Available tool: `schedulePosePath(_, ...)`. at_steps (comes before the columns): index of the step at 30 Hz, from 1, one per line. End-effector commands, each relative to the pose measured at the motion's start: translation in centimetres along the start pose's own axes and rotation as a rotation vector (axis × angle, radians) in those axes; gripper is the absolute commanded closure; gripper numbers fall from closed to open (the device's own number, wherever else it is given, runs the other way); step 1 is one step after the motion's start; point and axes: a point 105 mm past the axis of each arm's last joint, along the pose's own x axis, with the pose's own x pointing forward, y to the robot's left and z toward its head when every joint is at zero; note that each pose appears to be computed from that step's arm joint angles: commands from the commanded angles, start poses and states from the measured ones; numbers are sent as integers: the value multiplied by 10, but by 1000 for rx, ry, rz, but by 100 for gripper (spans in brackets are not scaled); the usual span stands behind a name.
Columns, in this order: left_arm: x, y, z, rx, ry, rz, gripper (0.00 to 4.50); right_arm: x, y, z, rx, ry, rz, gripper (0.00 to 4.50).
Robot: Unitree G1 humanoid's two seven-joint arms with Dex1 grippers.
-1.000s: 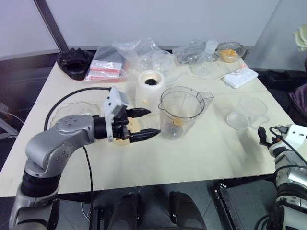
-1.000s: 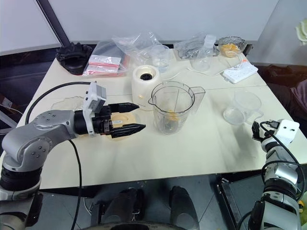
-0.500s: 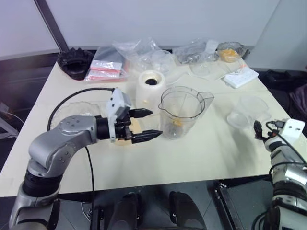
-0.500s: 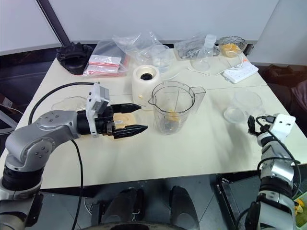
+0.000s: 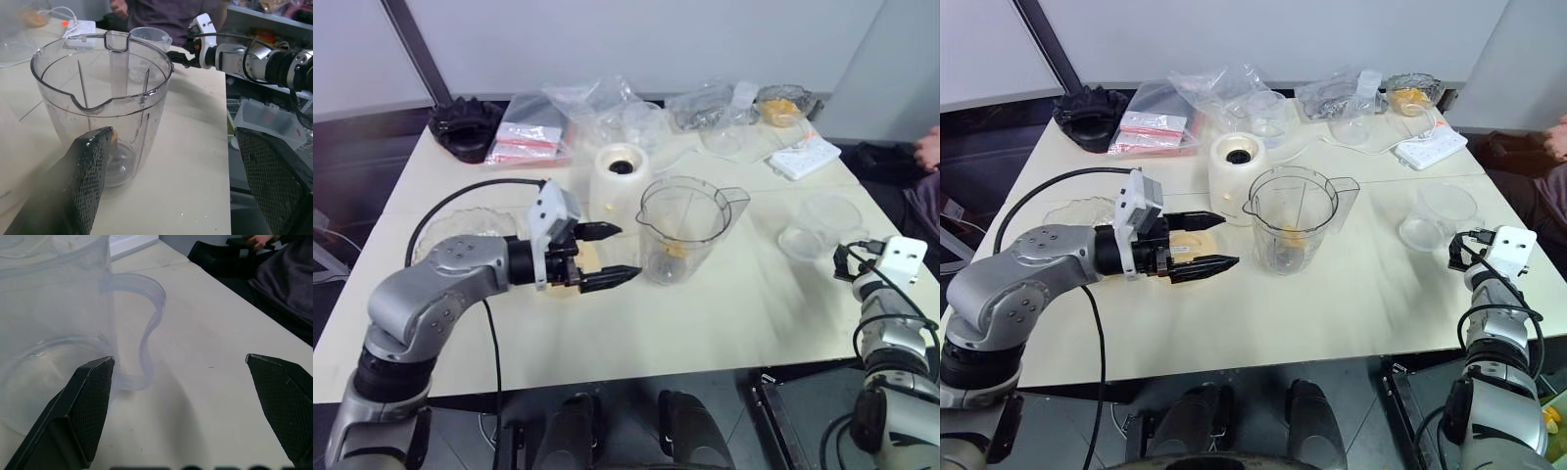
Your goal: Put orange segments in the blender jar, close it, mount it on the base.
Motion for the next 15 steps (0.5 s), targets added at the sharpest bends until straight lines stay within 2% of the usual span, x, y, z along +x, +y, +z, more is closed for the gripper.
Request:
schedulePosePath(1,-2,-4,13,54,-27,-5,38,5,-7,19,-42,-65,-31,0)
schedulePosePath(6,-4,-5,12,60,-11,1,38,9,-10,29,-44,-91,-82,0)
schedulePosePath(15,-7,-5,12,66,3,8,38,15,0,35,-23,-102,-78,0)
